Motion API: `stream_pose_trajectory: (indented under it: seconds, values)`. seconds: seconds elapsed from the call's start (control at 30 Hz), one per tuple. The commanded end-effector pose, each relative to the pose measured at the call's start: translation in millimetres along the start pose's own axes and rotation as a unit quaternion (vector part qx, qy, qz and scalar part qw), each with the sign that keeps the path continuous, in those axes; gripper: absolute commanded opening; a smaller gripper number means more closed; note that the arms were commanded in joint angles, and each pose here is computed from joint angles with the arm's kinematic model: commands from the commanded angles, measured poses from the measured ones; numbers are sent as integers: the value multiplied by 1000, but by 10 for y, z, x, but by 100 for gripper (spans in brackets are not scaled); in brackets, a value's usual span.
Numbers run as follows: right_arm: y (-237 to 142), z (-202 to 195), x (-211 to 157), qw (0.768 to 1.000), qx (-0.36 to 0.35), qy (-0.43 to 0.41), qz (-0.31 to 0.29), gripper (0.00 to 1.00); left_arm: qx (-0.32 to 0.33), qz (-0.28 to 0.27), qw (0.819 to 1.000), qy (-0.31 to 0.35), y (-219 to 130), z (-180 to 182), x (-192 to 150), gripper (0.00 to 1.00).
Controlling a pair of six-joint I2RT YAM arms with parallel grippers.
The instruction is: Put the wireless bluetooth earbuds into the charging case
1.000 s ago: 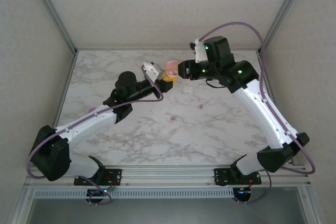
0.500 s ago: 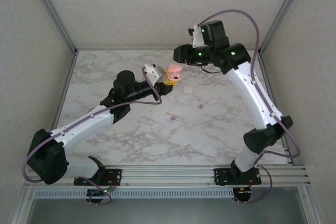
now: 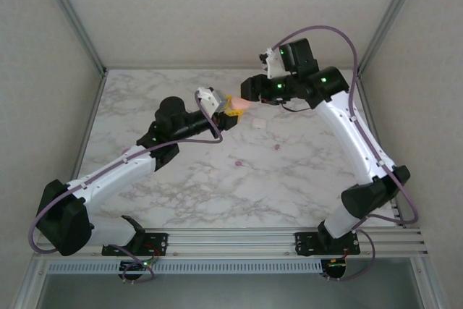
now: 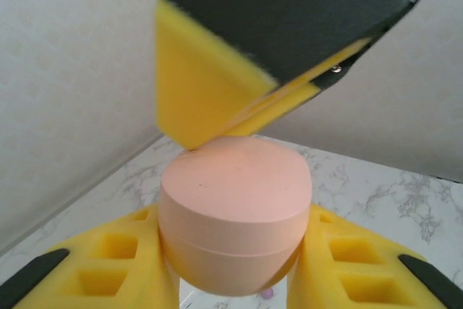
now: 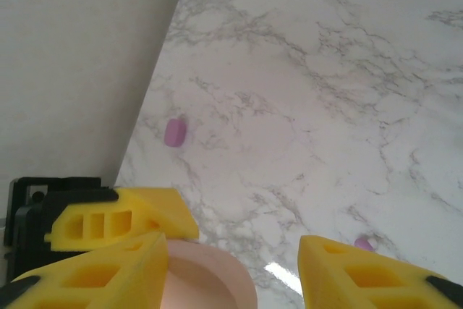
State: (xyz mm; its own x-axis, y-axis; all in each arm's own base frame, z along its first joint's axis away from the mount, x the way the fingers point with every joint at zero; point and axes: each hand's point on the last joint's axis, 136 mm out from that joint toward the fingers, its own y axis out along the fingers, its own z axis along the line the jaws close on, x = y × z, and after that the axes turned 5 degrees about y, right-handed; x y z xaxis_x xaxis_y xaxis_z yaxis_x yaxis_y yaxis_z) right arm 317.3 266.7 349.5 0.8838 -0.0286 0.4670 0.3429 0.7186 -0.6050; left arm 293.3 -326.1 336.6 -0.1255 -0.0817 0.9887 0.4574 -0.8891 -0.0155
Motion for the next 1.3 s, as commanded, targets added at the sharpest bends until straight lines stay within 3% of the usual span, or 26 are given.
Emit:
stream_pose_trajectory:
  seconds: [0.0,0.27,0.63,0.7,0.8,0.97,1.1,1.2,1.27]
  values:
    - [-132,66,45,996,71,43,-15,53,8,-39,999,9,-13,36,273,20]
    - [-122,338,-72,968,228,86,58,60,5,-58,998,10,-14,38,408,21]
    - [-44,401,-197,945,292,91,113,54,-2,-76,997,5,41,45,492,23]
    - [-47,421,-200,942,302,89,118,51,-5,-76,997,4,55,44,491,23]
    - [-53,421,-196,943,301,84,115,37,-3,-70,998,5,71,51,456,24]
    - [-2,284,-140,957,263,91,87,20,4,-43,999,7,97,79,331,37]
    - [-2,219,-67,965,239,90,55,17,20,-21,1000,0,102,130,220,53]
    - [-15,203,-10,968,232,87,30,16,22,-9,1000,-3,99,131,146,57]
    - [-16,169,32,970,225,87,13,15,27,-1,1000,-6,92,140,99,65]
